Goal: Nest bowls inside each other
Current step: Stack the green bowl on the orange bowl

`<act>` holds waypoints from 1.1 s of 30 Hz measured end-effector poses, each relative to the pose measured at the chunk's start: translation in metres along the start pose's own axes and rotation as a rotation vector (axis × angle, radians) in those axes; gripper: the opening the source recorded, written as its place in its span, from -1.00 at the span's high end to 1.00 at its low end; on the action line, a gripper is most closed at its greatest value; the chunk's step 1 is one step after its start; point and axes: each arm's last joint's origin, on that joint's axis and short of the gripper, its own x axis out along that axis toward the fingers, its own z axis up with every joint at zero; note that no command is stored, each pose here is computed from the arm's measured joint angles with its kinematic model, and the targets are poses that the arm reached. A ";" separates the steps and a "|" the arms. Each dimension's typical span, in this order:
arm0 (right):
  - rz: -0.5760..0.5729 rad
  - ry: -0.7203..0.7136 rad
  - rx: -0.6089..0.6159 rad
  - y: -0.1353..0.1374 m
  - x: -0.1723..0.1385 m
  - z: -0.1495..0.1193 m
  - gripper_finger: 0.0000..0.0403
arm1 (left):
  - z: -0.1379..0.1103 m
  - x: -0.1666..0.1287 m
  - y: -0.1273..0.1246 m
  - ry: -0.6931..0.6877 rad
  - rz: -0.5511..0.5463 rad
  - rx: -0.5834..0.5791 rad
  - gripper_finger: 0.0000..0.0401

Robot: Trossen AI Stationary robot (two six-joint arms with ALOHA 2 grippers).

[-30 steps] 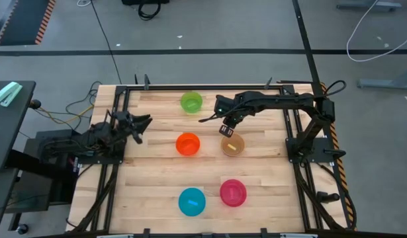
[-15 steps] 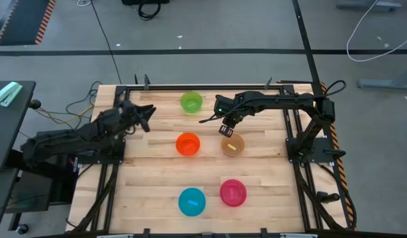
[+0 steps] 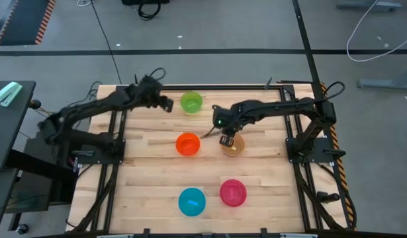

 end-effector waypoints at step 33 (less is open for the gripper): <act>-0.058 -0.477 -0.137 0.152 -0.102 -0.112 0.58 | 0.061 0.143 0.016 0.430 0.026 -0.073 0.34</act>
